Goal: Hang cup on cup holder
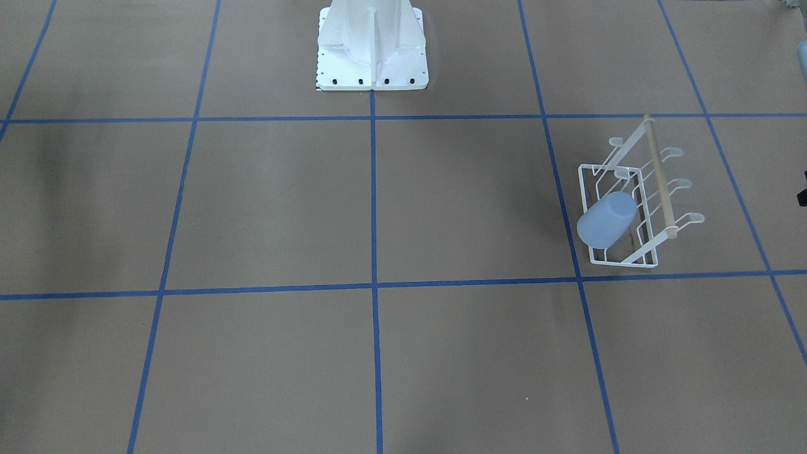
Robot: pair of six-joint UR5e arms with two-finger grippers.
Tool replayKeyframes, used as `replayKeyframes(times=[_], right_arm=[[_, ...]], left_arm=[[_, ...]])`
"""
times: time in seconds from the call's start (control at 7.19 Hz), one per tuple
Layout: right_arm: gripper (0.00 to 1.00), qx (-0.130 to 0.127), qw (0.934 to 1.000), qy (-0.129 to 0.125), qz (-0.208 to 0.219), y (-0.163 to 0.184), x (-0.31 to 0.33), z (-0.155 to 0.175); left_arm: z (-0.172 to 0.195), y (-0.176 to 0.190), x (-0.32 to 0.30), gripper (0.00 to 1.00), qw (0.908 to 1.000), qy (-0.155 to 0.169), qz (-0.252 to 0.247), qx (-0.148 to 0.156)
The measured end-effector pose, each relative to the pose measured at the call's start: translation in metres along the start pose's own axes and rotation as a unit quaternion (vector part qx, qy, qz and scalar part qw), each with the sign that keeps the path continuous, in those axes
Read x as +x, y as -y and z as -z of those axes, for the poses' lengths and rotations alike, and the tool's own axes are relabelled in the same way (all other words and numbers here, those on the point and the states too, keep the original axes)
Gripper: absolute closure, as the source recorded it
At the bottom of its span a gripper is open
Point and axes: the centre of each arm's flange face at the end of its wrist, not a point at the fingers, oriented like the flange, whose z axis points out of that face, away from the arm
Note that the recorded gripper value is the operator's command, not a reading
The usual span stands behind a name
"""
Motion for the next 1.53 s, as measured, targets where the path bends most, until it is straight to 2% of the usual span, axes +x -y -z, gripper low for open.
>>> replayKeyframes(times=[0.42, 1.11, 1.53], right_arm=[[0.0, -0.006, 0.9997, -0.021, 0.004, 0.011, 0.001, -0.012], [0.0, 0.009, 0.9997, -0.012, 0.02, 0.019, -0.01, 0.0], [0.0, 0.006, 0.9989, -0.037, 0.029, 0.008, -0.01, -0.011]], left_arm=[[-0.004, -0.001, 0.0, 0.02, 0.9999, -0.014, 0.006, -0.004], [0.005, -0.001, 0.007, 0.02, 0.9999, -0.016, -0.002, 0.005], [0.008, 0.0, 0.012, 0.02, 0.9998, -0.015, -0.008, 0.009]])
